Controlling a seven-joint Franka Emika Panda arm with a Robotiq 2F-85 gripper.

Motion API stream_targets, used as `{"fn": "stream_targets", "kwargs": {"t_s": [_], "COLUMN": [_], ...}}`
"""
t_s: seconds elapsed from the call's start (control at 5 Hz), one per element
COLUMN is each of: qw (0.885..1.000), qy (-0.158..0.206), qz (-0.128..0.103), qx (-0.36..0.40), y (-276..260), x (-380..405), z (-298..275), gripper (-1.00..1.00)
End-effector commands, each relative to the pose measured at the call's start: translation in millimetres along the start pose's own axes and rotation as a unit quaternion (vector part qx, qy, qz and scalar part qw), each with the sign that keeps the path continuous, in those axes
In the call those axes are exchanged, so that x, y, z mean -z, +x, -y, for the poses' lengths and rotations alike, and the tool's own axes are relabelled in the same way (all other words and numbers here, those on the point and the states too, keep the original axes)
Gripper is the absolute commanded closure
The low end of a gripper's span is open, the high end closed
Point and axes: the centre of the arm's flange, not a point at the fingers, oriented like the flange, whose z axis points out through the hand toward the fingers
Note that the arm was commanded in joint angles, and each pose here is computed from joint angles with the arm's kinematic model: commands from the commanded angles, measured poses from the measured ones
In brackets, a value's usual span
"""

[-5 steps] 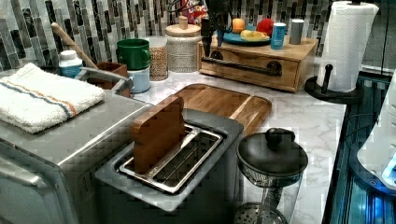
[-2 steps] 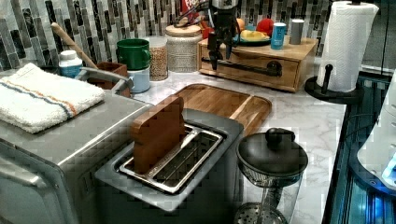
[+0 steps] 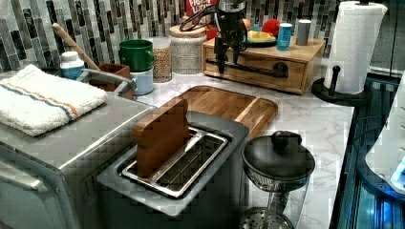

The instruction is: Open the drawer.

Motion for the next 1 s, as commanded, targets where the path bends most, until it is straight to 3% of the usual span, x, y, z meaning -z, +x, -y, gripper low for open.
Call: {"fn": "stream_targets", "kwargs": {"t_s": [0.2,0.6,0.8,1.0], "qw": [1.000,0.997,0.992,0.990], "qy": [0.003,0.051,0.094,0.114], "qz": [0.009,0.048,0.069,0.064], "qx": [-0.012,0.032,0.044,0.052], "y": [-3,-1,0,-1], "x": [-6,1,3,-4], "z": [58,97,132,168], "gripper": [-1.00,-1.00,-1.00,-1.00]}}
